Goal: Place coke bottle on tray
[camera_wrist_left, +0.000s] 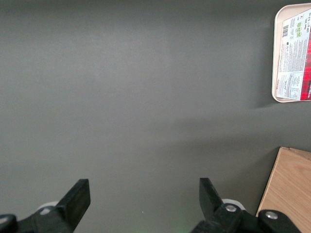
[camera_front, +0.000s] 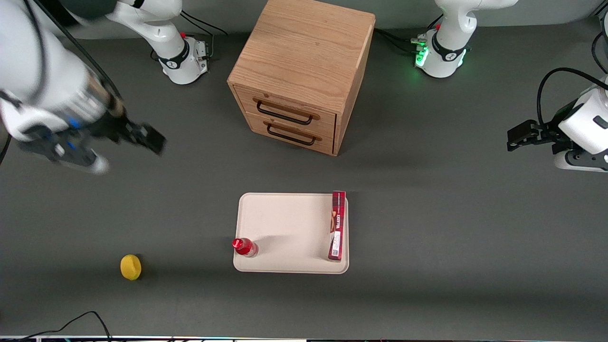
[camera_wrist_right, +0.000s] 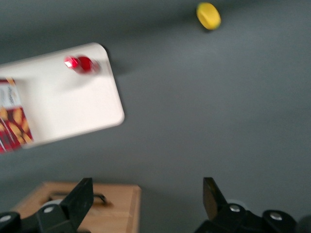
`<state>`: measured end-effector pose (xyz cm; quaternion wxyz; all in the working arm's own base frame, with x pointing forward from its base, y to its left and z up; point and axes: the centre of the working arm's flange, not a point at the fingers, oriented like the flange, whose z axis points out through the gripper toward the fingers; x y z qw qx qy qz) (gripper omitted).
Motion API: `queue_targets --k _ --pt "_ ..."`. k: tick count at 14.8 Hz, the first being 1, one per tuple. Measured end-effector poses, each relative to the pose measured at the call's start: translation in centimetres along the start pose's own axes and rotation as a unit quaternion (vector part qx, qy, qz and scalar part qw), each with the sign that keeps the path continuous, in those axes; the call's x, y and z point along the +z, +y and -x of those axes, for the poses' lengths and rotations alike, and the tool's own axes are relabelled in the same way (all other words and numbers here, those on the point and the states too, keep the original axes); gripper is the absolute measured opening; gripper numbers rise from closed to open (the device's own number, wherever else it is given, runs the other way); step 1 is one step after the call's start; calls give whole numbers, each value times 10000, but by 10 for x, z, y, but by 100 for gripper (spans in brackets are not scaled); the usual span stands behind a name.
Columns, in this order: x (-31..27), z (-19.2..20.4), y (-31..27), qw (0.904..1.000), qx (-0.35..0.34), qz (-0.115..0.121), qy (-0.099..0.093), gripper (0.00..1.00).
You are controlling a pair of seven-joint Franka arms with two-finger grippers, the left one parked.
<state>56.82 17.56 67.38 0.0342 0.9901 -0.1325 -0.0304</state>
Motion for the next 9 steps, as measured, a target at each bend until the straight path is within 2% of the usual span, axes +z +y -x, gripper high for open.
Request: queue_targets --k 2,4,6,9 --pt "0 9 66 9998 -128 -15 -160 100" --pt "17 20 126 9996 -185 -57 -215 100" --pt "40 38 158 9998 -144 -102 -126 100" --pt "55 66 168 9998 -128 -121 -11 100"
